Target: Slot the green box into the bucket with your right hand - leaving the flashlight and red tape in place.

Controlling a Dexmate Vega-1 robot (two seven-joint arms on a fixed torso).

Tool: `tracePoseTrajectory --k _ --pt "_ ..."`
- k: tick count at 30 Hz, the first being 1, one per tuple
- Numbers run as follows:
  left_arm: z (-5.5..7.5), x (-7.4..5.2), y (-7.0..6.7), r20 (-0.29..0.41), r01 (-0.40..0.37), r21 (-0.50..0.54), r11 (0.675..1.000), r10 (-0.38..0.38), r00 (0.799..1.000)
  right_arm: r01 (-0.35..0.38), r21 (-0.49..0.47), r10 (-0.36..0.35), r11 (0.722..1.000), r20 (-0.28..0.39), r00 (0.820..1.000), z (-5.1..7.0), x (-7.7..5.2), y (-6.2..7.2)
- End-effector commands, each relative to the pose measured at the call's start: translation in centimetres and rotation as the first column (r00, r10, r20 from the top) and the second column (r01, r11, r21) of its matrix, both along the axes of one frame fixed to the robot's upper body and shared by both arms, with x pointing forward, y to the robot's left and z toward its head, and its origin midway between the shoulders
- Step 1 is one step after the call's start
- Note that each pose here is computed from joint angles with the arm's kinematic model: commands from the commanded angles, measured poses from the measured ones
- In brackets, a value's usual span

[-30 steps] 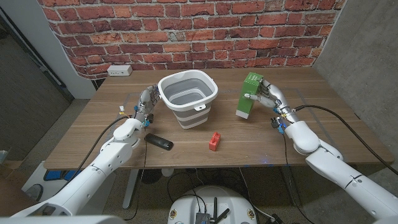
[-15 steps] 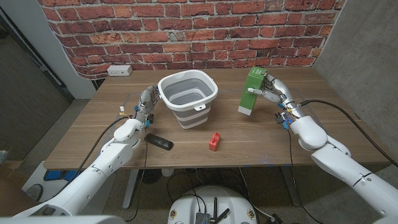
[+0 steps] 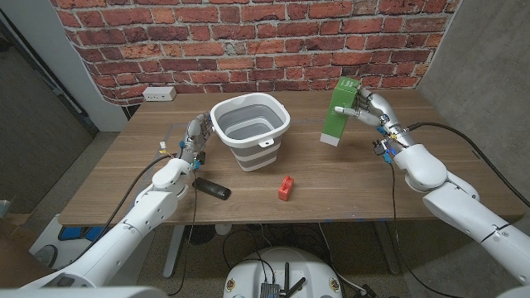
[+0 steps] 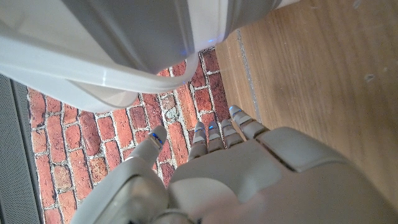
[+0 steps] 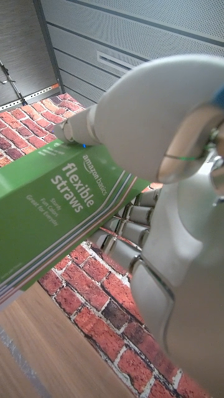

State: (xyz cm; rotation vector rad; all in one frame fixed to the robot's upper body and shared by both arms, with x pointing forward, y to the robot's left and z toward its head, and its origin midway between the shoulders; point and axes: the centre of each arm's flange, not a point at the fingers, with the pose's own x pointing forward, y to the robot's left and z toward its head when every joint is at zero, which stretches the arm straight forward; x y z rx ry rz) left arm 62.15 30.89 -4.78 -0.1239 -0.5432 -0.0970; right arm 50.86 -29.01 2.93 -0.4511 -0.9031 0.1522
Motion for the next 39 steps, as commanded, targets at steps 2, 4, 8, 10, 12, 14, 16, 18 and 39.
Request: tracePoseTrajectory --k 2,4,8,10,12,14,16,18,39 --pt "-0.2 0.0 -0.4 0.003 0.002 -0.003 1.0 -0.002 1.0 -0.024 0.006 0.024 1.0 0.033 0.999 3.0 -1.6 -0.4" --pt "-0.2 0.0 -0.5 0.003 0.005 -0.003 1.0 -0.005 1.0 -0.034 0.012 0.033 0.999 0.041 0.999 3.4 -1.7 -0.4" --pt "-0.2 0.0 -0.7 0.0 0.007 0.002 1.0 -0.007 1.0 -0.052 0.003 0.052 0.999 0.051 0.997 4.2 -1.9 -0.2" --pt "-0.2 0.0 -0.7 0.0 0.008 0.004 1.0 -0.008 1.0 -0.068 0.005 0.068 0.998 0.051 0.996 4.5 -1.9 -0.1" --pt "-0.2 -0.1 -0.8 -0.002 0.007 0.007 1.0 -0.007 1.0 -0.077 0.001 0.076 0.997 0.053 0.996 4.9 -2.0 0.0" --pt "-0.2 -0.2 -0.8 -0.004 0.006 0.008 1.0 -0.006 1.0 -0.091 -0.003 0.091 0.996 0.054 0.994 5.4 -2.1 0.1" --pt "-0.3 -0.2 -0.8 -0.002 0.008 0.007 1.0 -0.008 1.0 -0.099 -0.014 0.1 0.995 0.056 0.993 6.0 -2.2 0.3" --pt "-0.3 -0.3 -0.8 -0.006 0.005 0.008 1.0 -0.005 1.0 -0.114 -0.019 0.114 0.993 0.058 0.992 6.5 -2.2 0.4" --pt "-0.4 -0.2 -1.1 -0.007 0.003 0.033 0.999 -0.003 1.0 -0.234 -0.102 0.243 0.967 0.09 0.966 12.9 -2.7 3.2"
